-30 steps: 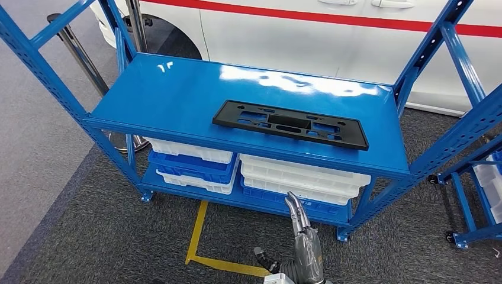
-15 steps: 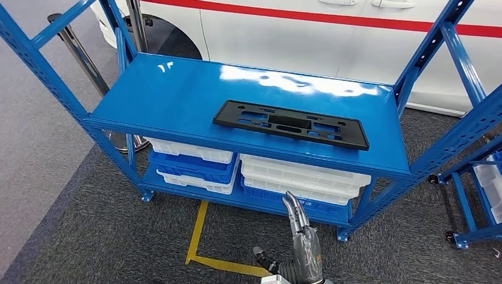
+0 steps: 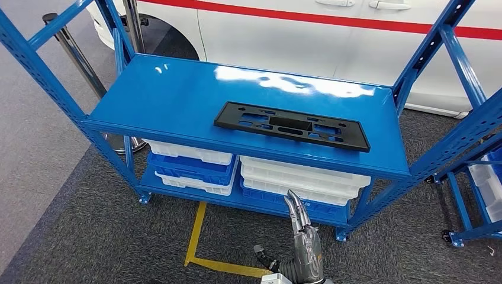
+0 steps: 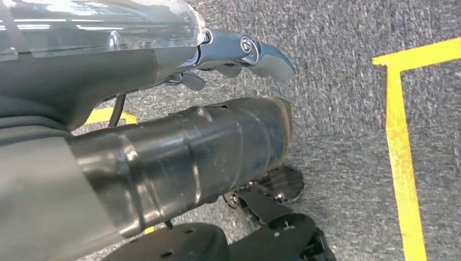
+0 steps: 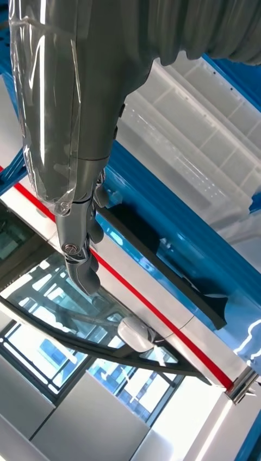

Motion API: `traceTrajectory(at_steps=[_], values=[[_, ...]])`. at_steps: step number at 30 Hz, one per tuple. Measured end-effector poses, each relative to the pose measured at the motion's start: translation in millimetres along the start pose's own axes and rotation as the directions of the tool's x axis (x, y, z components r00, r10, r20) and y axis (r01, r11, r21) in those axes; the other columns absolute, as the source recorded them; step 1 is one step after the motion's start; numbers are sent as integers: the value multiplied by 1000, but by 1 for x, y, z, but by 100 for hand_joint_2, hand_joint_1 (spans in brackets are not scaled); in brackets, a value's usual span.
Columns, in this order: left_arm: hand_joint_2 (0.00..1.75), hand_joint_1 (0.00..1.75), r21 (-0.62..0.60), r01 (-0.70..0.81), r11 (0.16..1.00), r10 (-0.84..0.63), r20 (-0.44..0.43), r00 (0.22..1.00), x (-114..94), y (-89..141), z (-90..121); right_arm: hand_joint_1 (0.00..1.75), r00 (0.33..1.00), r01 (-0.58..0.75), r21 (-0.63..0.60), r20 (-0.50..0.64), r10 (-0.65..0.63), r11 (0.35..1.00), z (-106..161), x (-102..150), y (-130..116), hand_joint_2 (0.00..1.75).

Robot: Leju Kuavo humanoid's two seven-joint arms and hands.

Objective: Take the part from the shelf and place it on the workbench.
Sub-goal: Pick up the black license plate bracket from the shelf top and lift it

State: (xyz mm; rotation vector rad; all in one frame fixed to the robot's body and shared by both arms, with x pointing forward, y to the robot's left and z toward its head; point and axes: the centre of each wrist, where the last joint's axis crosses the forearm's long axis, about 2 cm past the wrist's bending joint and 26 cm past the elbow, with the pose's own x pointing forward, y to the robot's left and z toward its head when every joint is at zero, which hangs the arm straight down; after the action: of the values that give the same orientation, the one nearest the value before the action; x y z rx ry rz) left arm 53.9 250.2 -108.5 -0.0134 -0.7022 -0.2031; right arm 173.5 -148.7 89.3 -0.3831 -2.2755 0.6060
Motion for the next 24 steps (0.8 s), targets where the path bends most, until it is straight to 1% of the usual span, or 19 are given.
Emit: traceTrajectory(at_steps=[10, 17, 24], values=[[0, 0, 2, 1, 1000, -1, 3, 1000, 2, 1, -2, 0, 1000, -9, -8, 1, 9, 1000, -1, 1, 1, 175], [0, 0, 5, 2, 1000, -2, -6, 1000, -1, 0, 1, 0, 997, -75, -23, 14, 75, 997, 0, -1, -3, 175], [0, 0, 12, 7, 1000, -7, -6, 1000, 0, 2, 0, 0, 994, -111, -54, 18, 112, 992, -4, -2, -10, 175]])
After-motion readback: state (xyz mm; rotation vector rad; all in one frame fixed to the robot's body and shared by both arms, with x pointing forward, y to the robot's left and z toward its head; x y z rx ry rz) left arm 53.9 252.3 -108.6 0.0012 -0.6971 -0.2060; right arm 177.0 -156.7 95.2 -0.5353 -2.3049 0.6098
